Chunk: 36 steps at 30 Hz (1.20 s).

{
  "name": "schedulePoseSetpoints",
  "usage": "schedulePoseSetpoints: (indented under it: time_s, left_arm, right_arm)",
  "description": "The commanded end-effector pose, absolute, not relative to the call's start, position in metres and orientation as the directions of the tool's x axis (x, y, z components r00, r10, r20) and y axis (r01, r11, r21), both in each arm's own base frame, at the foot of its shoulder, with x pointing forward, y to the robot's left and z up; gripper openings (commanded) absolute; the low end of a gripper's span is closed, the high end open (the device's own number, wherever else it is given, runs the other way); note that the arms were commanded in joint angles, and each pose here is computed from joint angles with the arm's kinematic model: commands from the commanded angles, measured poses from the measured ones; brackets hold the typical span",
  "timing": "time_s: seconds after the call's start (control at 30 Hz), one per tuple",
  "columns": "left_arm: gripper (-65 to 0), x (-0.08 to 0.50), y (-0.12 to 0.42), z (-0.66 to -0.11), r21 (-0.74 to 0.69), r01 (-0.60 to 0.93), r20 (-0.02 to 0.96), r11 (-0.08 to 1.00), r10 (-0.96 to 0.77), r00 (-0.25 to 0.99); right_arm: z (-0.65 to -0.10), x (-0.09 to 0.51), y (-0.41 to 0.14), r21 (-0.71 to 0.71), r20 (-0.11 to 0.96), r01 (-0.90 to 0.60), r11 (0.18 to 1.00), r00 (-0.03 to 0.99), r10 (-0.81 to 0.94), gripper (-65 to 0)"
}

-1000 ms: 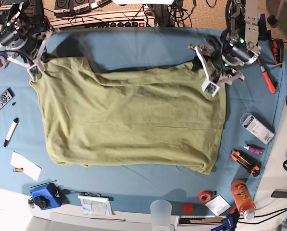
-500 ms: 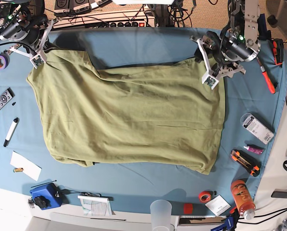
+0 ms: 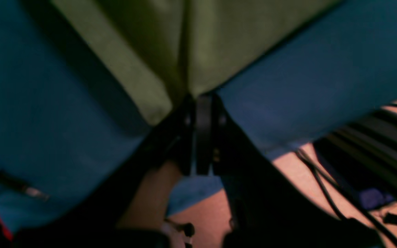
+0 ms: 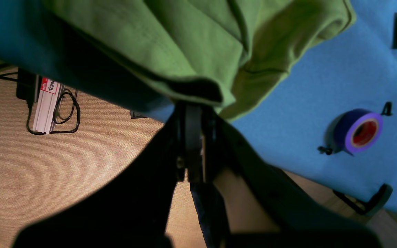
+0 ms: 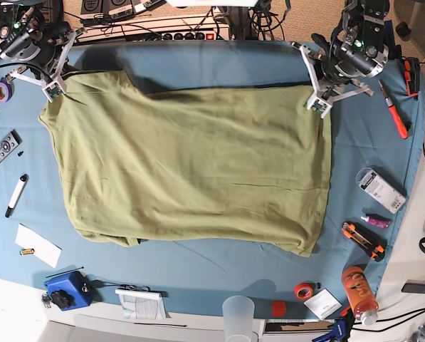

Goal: Layout the t-shirt on the table in an organized manner, then fold the t-shirt properly
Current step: 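Lift the shirt corners with both grippers and pull them apart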

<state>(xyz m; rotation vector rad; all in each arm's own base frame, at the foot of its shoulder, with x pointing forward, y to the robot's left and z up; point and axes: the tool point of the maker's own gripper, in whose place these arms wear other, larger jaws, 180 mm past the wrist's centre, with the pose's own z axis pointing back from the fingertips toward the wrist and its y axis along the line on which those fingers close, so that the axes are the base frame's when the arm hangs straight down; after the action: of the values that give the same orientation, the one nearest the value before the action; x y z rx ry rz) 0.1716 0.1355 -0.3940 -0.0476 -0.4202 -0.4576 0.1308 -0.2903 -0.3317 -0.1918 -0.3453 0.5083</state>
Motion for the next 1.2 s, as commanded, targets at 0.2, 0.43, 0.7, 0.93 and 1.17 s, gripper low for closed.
schedulePoseSetpoints:
  time_s: [0.2,0.43,0.7,0.93,1.17]
  left_arm:
    - [-65.0,0.175,0.149,-0.39,0.12,0.423,0.393,0.898,-0.434,0.811]
    - [-65.0,0.167,0.167,-0.394,0.199,0.42,0.321,0.886,-0.464,0.826]
    - [-65.0,0.13,0.166,-0.408,0.16,0.437,0.249,0.885,-0.464,0.85]
    - [-65.0,0.127,0.167,-0.409,0.158,0.438,0.237,0.885,-0.464,0.853]
    - [-65.0,0.127,0.183,-0.407,0.23,0.398,0.209,0.888,-0.444,0.871]
  right_arm:
    - [-0.325,0.135,-0.295,-0.294,0.278,-0.446,0.845,0.806,0.522,-65.0]
    - [-0.321,0.138,-0.31,-0.367,0.267,-0.39,0.845,0.825,0.498,-65.0]
    - [-0.322,0.135,-0.311,-0.364,0.251,-0.392,0.845,0.832,0.494,-65.0]
    - [-0.328,0.12,-0.308,-0.315,0.208,-0.398,0.862,0.857,0.472,-65.0]
    - [-0.319,0.11,-0.31,-0.224,0.251,-0.346,0.911,0.883,0.397,-65.0]
